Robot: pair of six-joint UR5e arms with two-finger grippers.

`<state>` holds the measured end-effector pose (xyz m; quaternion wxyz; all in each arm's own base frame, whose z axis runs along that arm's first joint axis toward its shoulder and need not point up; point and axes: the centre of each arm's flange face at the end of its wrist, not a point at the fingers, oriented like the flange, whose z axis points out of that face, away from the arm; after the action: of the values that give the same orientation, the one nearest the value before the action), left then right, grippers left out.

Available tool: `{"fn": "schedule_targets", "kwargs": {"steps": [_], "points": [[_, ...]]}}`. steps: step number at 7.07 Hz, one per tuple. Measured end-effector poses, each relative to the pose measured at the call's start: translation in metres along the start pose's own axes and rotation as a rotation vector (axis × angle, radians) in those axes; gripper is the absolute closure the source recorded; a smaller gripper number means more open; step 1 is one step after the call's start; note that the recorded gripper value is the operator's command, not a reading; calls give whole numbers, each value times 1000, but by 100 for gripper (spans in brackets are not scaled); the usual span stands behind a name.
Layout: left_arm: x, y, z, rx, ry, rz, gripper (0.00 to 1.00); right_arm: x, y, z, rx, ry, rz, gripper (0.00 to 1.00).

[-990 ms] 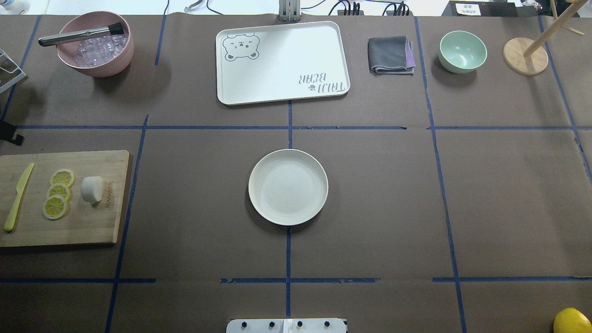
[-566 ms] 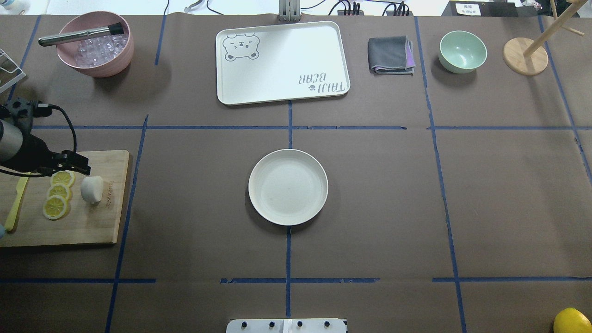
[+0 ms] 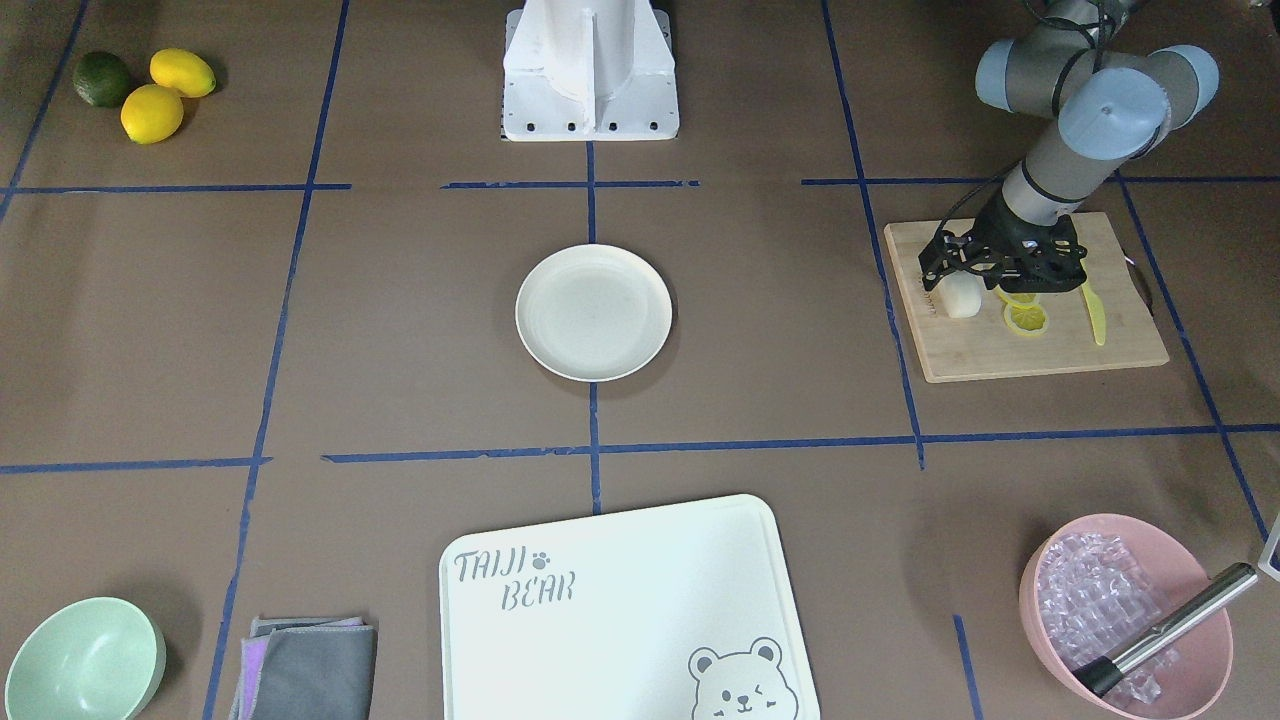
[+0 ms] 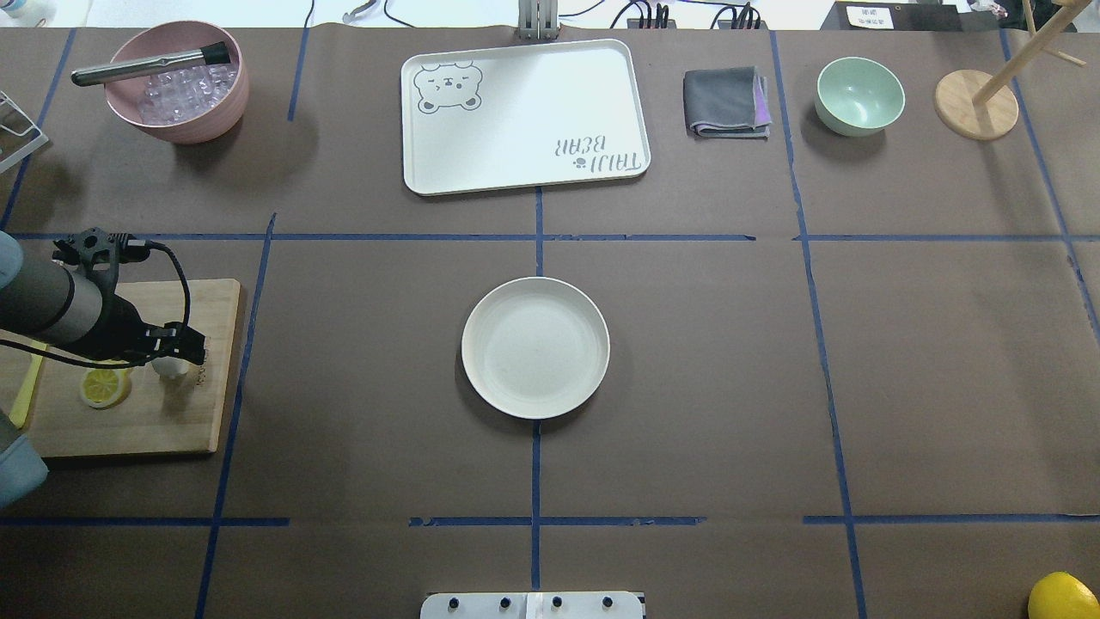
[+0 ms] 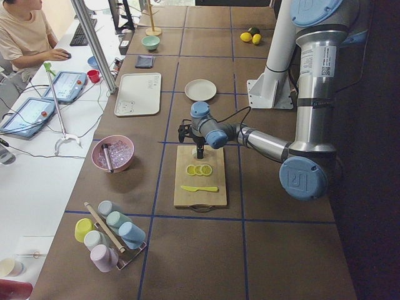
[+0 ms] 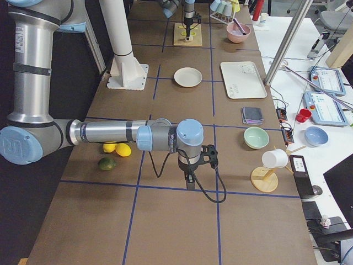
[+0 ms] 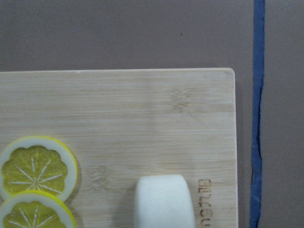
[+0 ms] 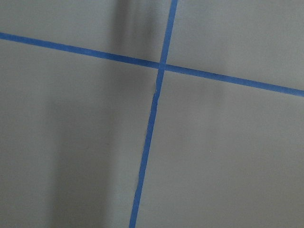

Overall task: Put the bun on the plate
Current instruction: 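Reach the left gripper to the white bun on the cutting board, then close the left gripper on the white bun and lift it, then carry the bun with the left gripper over the white plate and lower it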

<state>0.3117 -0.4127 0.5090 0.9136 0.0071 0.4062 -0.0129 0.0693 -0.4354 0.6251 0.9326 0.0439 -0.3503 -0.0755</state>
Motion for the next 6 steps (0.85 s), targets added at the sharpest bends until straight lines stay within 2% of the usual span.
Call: {"fn": "schedule_targets", "kwargs": {"steps": [1,4,6], "points": [[1,1,1,-3,-1,1,72,0,0,0,0,0,0,0],[13,-1,-9,-3,5,6,72,0,0,0,1,0,0,0],[78,-19,-43,-4,-2,-7,71,-1,0,-1,2,-1,0,0]]}}
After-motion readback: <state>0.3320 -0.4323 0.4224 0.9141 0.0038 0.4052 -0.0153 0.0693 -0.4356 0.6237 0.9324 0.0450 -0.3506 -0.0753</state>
